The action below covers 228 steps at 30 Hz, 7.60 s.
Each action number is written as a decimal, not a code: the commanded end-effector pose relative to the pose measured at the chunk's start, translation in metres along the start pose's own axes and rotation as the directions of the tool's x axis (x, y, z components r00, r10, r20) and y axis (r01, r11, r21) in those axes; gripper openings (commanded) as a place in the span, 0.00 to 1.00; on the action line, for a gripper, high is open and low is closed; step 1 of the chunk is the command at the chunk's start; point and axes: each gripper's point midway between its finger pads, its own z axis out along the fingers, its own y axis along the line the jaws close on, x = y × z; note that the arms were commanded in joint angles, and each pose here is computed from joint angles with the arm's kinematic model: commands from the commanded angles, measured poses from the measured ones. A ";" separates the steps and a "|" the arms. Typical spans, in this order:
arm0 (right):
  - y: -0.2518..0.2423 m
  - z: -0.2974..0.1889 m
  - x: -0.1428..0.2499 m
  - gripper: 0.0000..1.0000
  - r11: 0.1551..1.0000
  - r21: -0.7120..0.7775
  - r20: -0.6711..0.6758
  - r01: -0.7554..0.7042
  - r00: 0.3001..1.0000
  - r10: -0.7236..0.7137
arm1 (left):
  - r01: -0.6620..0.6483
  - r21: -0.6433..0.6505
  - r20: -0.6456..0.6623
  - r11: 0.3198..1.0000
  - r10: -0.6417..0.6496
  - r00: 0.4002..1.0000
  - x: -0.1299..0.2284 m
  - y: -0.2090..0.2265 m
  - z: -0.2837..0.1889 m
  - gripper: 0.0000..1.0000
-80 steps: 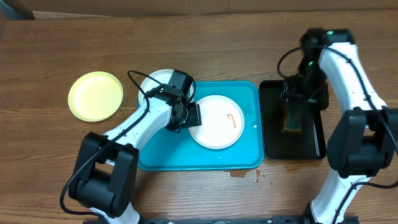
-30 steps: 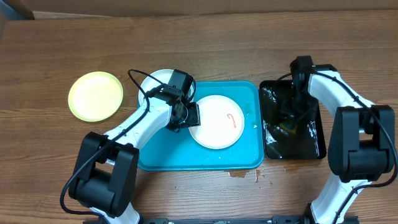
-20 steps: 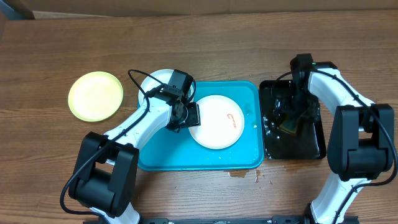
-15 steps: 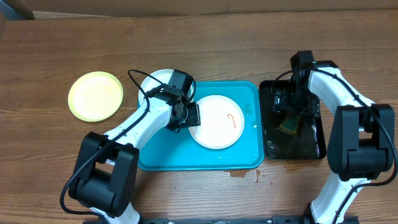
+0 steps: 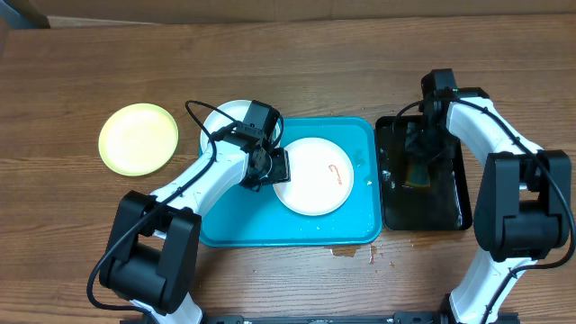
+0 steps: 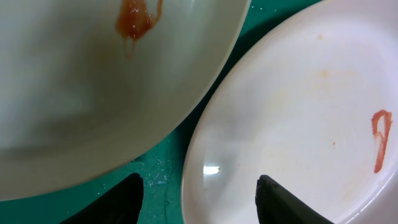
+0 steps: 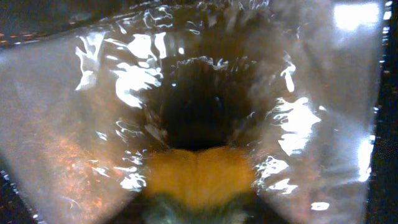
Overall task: Clean dirty plates on tray and stack at the side
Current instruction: 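Reach the right gripper into the black tray and grasp the sponge, then scrub the front white plate with the sponge while the left gripper holds it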
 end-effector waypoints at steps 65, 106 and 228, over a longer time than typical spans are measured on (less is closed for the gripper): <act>0.016 -0.071 0.031 0.04 0.975 0.191 -0.128 0.110 0.988 -0.086 | -0.010 -0.119 -0.068 0.993 0.001 0.998 0.008 0.009 0.005 0.34; 0.182 -0.067 0.053 0.04 0.930 0.009 0.106 0.368 0.924 -0.367 | -0.009 -0.094 -0.079 0.996 0.001 0.997 0.009 0.004 0.005 0.11; 0.241 -0.082 0.081 0.04 0.714 -0.652 -0.029 0.254 0.933 -0.359 | -0.010 -0.089 -0.070 0.996 0.003 0.998 0.007 0.003 0.006 0.04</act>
